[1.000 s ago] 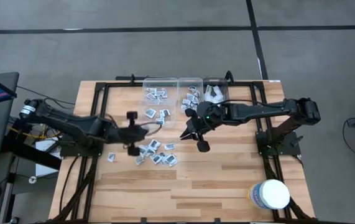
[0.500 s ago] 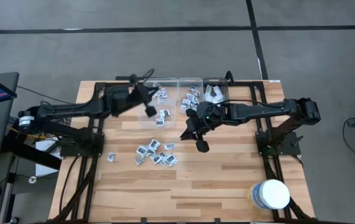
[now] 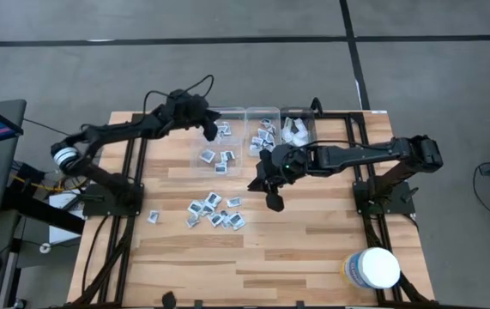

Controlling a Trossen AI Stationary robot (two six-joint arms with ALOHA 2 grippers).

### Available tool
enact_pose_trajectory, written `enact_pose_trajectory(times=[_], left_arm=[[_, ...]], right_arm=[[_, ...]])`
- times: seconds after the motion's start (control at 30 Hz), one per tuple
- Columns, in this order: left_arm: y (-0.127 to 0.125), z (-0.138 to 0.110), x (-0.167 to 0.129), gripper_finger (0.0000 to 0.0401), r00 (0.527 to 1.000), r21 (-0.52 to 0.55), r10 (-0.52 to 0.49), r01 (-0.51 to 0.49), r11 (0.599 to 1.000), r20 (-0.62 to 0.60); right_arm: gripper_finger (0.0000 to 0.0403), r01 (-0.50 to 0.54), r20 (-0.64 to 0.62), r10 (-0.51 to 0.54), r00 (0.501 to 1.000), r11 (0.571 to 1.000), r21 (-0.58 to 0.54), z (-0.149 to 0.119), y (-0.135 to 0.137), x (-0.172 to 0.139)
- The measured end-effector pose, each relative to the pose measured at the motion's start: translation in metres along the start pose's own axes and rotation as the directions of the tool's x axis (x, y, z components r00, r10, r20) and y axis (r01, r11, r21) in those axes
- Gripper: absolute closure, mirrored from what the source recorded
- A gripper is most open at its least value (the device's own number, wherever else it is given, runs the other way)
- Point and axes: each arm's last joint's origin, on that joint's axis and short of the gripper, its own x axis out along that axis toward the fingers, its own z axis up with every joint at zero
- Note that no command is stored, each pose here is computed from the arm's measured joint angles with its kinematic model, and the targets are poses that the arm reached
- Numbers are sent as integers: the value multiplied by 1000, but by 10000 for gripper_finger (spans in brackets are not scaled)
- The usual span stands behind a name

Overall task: Pick & Place First Aid Supplies
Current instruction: Put the ointment pack into the top left transparent bin

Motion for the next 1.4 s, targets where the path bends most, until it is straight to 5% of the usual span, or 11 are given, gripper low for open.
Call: enact_pose_trajectory(times=[0.27, 0.77, 1.13, 1.4], left_arm=[[12, -14, 12, 358, 998, -63, 4, -8, 998, -58], [5, -11, -8, 314, 991, 11, 5, -3, 1000, -131], [-38, 15, -76, 318, 969, 233, 232, -206, 950, -86], [-75, 4, -102, 318, 970, 247, 149, -99, 964, -190]], right_arm=[[366, 57, 3, -57, 998, 998, 21, 0, 1, 0], [366, 79, 2, -79, 997, 996, 32, 0, 2, 0], [366, 100, -4, -100, 995, 995, 0, -1, -5, 2], [366, 116, -1, -116, 993, 993, -24, -1, -11, 1]])
